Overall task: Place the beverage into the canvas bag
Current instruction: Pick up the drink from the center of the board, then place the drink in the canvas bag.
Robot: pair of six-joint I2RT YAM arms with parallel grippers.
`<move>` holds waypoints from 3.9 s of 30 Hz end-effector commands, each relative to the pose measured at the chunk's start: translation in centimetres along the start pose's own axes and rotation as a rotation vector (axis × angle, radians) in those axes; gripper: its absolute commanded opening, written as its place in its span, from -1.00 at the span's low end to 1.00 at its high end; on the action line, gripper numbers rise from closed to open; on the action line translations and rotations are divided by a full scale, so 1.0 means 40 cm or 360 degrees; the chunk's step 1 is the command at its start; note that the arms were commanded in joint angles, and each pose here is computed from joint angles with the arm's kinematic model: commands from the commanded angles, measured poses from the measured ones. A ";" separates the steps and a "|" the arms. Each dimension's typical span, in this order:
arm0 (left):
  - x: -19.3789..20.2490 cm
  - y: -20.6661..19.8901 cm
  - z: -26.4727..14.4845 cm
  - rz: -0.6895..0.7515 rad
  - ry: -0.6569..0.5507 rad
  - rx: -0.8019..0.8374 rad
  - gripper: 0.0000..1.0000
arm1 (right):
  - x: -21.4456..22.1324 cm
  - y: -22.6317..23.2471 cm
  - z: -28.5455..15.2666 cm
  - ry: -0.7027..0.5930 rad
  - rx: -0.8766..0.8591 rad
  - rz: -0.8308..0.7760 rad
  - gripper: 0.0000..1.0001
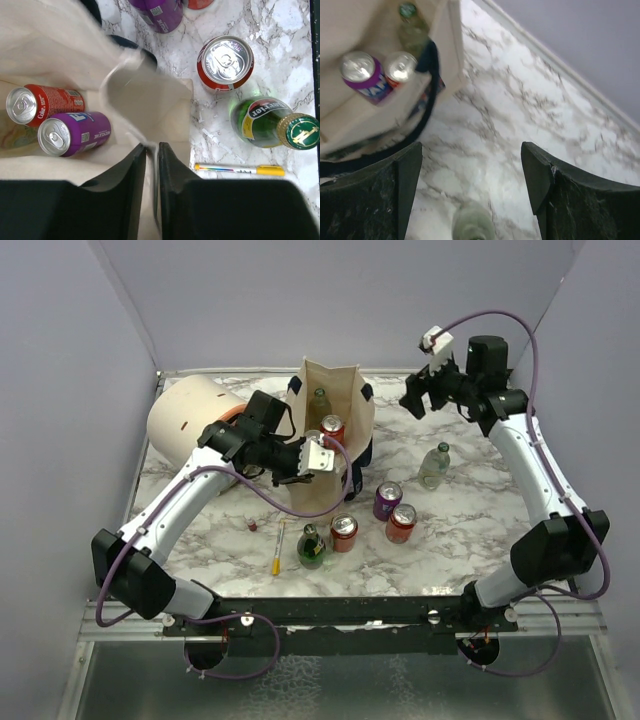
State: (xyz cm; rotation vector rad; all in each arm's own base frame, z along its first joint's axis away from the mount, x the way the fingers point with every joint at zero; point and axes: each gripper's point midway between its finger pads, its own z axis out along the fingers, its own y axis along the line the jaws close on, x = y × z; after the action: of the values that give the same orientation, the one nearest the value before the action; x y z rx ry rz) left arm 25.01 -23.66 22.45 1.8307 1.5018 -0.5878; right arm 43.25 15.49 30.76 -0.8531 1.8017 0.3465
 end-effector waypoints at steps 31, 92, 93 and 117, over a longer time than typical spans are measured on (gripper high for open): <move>-0.041 0.026 0.010 -0.0103 -0.0090 -0.0022 0.03 | 0.436 0.360 -0.027 0.0581 -0.0703 -0.0323 0.82; -0.124 -0.013 0.041 0.0300 -0.0280 0.0139 -0.80 | -0.326 0.265 -0.051 -0.0318 -0.0530 -0.0298 -0.98; -0.123 -0.020 0.044 0.0315 -0.0284 0.0150 -0.84 | -0.328 0.280 -0.035 -0.0322 -0.0584 -0.0290 -0.98; -0.009 -0.159 0.071 0.0371 -0.0103 0.0424 -0.97 | -0.042 0.475 0.225 0.0125 -0.1094 -0.0407 -0.98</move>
State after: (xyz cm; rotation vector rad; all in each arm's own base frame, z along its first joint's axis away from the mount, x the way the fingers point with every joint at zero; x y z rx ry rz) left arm 21.01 -27.35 21.76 2.0449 1.1010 -0.7104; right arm 37.18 33.54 26.16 -1.4955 1.6914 0.7895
